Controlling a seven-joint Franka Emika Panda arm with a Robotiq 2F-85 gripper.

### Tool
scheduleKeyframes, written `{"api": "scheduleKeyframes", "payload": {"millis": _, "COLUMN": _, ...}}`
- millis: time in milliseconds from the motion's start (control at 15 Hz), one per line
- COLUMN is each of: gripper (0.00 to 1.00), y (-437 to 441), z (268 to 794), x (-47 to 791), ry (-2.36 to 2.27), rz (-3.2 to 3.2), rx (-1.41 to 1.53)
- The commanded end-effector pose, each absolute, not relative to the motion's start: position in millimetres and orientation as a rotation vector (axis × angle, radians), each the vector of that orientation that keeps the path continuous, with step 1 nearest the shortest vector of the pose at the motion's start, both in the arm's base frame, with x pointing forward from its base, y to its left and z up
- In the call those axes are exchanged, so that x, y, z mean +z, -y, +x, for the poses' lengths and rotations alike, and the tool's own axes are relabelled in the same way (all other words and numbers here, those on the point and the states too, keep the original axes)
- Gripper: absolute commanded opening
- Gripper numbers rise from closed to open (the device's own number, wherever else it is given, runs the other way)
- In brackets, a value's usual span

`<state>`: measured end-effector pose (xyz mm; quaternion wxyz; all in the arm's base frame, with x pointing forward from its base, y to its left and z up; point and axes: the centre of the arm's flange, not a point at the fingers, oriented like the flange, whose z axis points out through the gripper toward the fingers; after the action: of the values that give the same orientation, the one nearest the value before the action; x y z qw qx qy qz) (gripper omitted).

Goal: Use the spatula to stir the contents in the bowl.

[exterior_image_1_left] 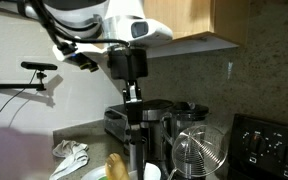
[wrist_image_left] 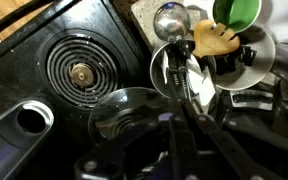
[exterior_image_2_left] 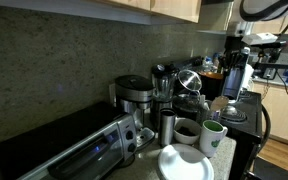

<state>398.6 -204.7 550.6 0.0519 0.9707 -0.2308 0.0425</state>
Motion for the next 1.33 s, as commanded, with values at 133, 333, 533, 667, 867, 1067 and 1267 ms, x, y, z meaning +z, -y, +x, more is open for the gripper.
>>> {"api": "scheduleKeyframes", "payload": {"millis": 133, "gripper": 0.01, "y": 204.2, "z": 384.7, "x": 520.0, "ry": 0.672, "rz": 2.919, "rx": 0.218}}
{"api": "scheduleKeyframes", "payload": {"millis": 333, "gripper": 0.01, "y": 197.2, "z": 381.2, "x": 506.6, "ry": 0.658, "rz": 2.936, "rx": 0.2}}
{"api": "scheduleKeyframes", "payload": {"millis": 533, "gripper": 0.01, "y": 192.9, "z": 379.3, "x": 500.1, "ry": 0.65, "rz": 2.94, "rx": 0.185}}
{"api": "scheduleKeyframes", "payload": {"millis": 667, "gripper": 0.3, "y": 190.8, "z": 378.3, "x": 499.4, "ry": 0.647, "rz": 2.931, "rx": 0.171}}
{"api": "scheduleKeyframes", "payload": {"millis": 867, "gripper": 0.51, "y": 188.9, "z": 378.1, "x": 504.0, "ry": 0.625, "rz": 2.919, "rx": 0.183}}
{"api": "scheduleKeyframes", "payload": {"millis": 1067, "gripper": 0.74, "y": 186.7, "z": 379.9, "x": 514.1, "ry": 0.597, "rz": 2.894, "rx": 0.202}}
{"api": "scheduleKeyframes", "payload": {"millis": 1267, "gripper": 0.96, "y": 180.0, "z": 381.8, "x": 529.9, "ry": 0.568, "rz": 2.891, "rx": 0.241}}
